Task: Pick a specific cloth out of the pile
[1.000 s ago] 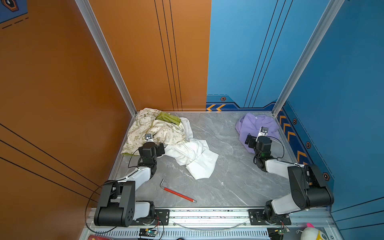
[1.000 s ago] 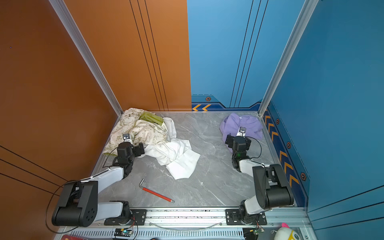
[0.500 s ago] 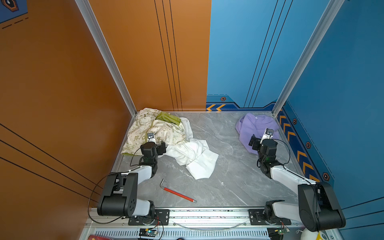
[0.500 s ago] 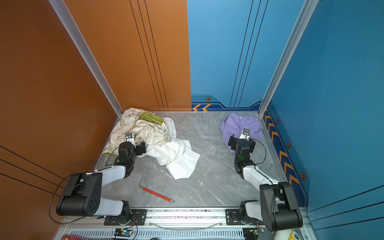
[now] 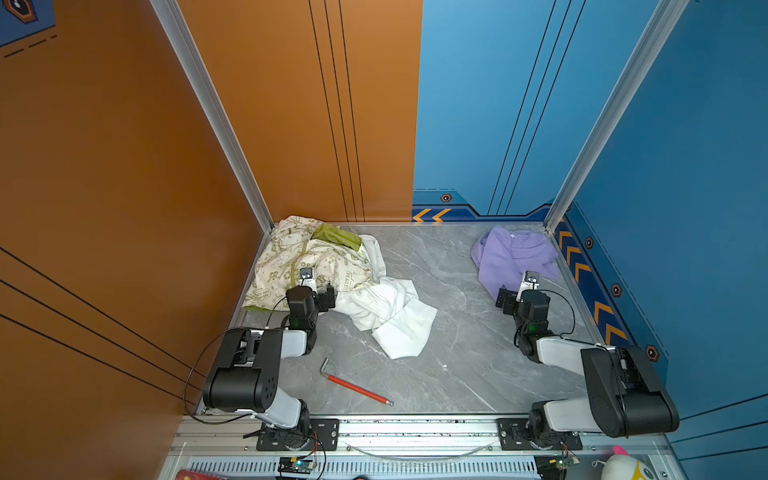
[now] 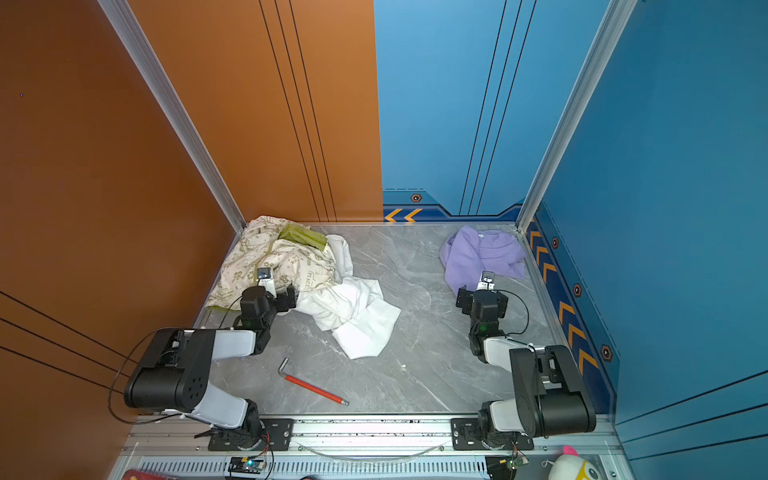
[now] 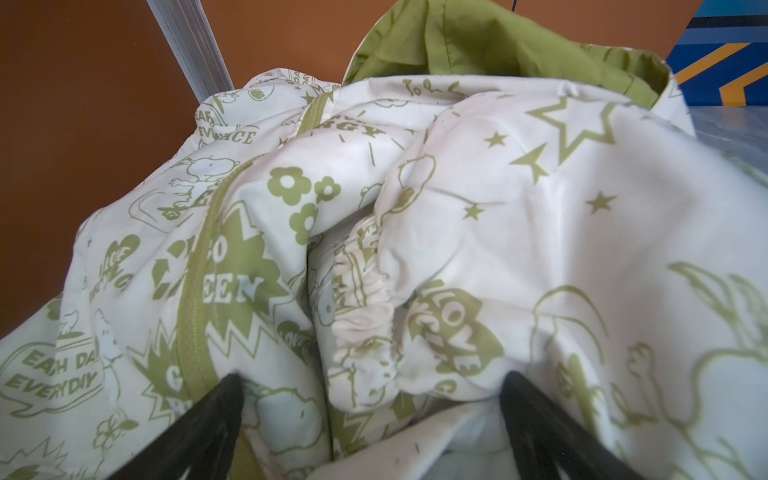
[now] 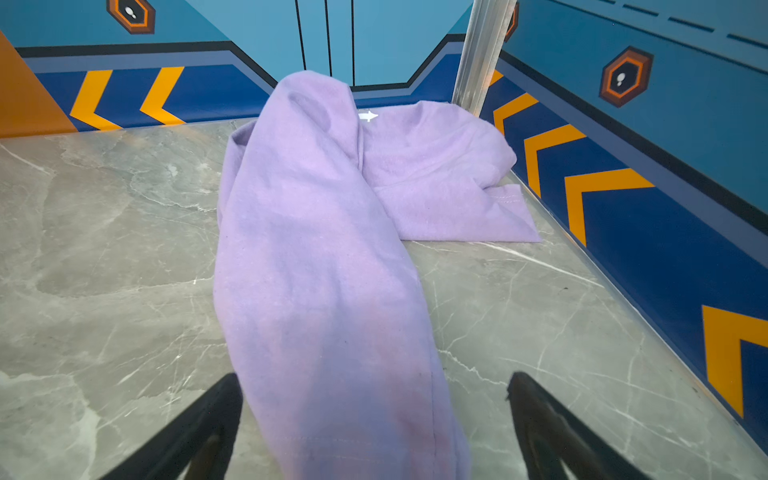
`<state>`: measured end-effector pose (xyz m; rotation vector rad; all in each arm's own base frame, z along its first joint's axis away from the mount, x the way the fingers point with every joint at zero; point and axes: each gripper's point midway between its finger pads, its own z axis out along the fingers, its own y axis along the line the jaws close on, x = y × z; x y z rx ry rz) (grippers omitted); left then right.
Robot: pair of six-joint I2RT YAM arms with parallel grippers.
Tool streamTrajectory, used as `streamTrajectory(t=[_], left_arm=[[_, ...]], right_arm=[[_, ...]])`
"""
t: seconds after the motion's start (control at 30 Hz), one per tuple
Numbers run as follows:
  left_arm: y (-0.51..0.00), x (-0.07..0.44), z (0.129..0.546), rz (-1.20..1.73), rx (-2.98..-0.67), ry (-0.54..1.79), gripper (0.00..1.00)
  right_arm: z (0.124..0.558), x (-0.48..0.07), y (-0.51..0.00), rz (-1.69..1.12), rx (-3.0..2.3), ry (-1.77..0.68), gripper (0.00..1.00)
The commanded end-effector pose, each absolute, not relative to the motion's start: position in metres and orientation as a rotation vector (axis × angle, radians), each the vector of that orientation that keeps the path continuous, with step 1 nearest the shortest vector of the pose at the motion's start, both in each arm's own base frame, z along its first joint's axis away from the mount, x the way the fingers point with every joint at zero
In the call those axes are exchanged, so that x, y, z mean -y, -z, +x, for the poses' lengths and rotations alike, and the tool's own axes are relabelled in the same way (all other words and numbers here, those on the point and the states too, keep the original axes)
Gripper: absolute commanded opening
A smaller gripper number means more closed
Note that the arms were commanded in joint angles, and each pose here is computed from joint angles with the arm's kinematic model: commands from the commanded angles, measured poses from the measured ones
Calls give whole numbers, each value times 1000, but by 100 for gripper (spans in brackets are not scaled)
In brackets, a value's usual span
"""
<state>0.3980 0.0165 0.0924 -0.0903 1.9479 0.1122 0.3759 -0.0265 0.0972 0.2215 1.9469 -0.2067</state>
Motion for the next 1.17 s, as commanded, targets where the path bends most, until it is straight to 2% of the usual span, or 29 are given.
streamTrajectory(t=[0.0, 0.4, 1.13], left_arm=[[-88, -10, 397, -48, -1944, -84, 98], [-89, -10, 397, -44, -1933, -85, 98], [-88, -10, 397, -45, -1932, -82, 98]], right_arm=[[388, 23, -107, 186, -1881, 182, 100], [394, 16, -93, 137, -1903, 104, 100], [394, 16, -93, 139, -1905, 104, 100]])
